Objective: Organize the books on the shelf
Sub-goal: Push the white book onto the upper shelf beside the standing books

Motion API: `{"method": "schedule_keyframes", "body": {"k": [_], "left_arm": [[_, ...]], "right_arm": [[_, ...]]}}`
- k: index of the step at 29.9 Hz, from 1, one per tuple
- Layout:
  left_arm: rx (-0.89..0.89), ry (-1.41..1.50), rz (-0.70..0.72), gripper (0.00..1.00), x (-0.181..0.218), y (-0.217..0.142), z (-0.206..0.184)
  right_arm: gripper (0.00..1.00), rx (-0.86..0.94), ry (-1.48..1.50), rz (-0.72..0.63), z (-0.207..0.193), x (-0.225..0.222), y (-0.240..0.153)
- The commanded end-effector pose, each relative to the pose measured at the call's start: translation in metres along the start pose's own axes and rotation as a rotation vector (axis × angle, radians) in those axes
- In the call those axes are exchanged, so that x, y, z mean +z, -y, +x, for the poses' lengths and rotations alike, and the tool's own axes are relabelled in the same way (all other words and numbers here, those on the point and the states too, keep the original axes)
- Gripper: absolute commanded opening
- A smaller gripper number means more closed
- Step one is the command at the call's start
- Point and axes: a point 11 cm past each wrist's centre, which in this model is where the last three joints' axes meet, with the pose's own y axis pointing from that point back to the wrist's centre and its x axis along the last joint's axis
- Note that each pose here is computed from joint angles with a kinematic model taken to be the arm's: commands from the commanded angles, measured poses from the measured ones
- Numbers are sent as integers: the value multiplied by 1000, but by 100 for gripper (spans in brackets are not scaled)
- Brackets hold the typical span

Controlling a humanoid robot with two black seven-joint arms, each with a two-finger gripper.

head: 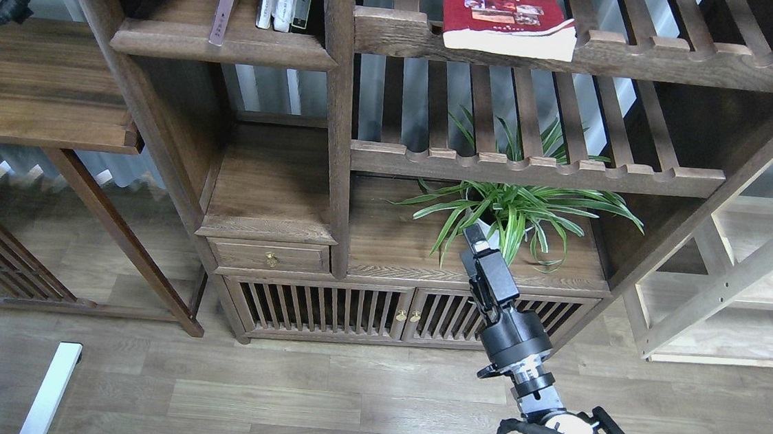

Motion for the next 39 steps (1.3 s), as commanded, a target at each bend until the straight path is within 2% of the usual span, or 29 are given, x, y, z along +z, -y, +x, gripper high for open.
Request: {"method": "schedule_keyframes", "body": {"k": [1,6,18,32,37,39], "left_arm": [[17,1,19,6,-5,6,-7],[22,-15,52,6,-19,16,-20],[62,-13,112,6,-39,27,-10],[16,19,168,7,-58,41,-20],[8,31,171,15,-58,42,-24],[8,31,172,23,-59,42,-25]], "right_arm": [[98,4,13,10,1,-2,-1],[98,20,51,41,4,-6,-4],[98,22,71,58,5,-9,-4],[98,92,97,67,21,-1,-31],[98,106,108,67,22,3,-41],[98,110,112,65,23,5,-43]]}}
